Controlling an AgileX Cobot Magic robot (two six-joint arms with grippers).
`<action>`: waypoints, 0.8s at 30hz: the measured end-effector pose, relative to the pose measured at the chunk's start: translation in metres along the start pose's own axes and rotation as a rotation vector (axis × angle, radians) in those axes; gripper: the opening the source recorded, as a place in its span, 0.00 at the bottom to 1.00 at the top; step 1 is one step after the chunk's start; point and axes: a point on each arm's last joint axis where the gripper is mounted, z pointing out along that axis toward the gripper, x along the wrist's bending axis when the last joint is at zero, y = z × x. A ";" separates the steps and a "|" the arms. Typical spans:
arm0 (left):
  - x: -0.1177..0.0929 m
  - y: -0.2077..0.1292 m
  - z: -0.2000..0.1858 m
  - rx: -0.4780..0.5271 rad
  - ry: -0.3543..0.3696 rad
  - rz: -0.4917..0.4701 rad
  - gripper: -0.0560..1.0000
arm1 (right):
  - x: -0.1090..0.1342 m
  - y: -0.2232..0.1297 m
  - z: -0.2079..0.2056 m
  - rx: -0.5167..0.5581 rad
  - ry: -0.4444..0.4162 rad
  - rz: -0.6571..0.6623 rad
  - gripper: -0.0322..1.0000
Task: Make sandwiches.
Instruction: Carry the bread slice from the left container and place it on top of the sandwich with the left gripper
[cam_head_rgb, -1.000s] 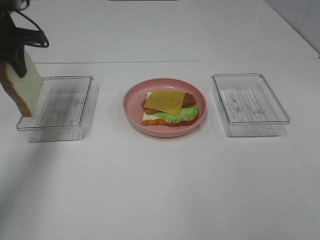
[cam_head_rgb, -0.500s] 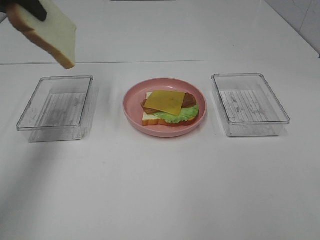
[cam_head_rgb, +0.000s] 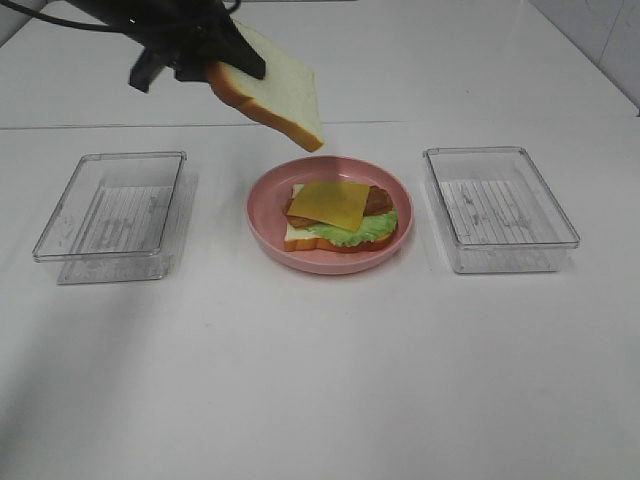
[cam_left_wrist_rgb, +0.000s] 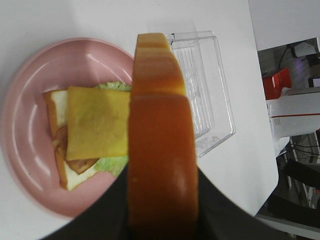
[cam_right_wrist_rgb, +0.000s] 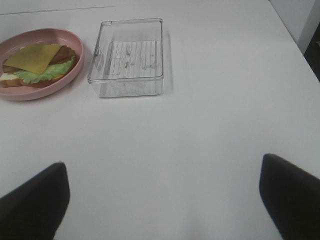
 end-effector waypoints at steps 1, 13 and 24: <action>0.001 -0.003 0.020 -0.001 -0.012 -0.014 0.26 | 0.000 0.000 0.000 0.000 0.000 0.000 0.96; 0.016 -0.028 0.098 0.066 -0.054 -0.105 0.26 | 0.000 0.000 0.000 0.000 0.000 0.000 0.96; 0.025 -0.033 0.116 0.077 -0.112 -0.161 0.26 | 0.000 0.000 0.000 0.000 0.000 0.000 0.96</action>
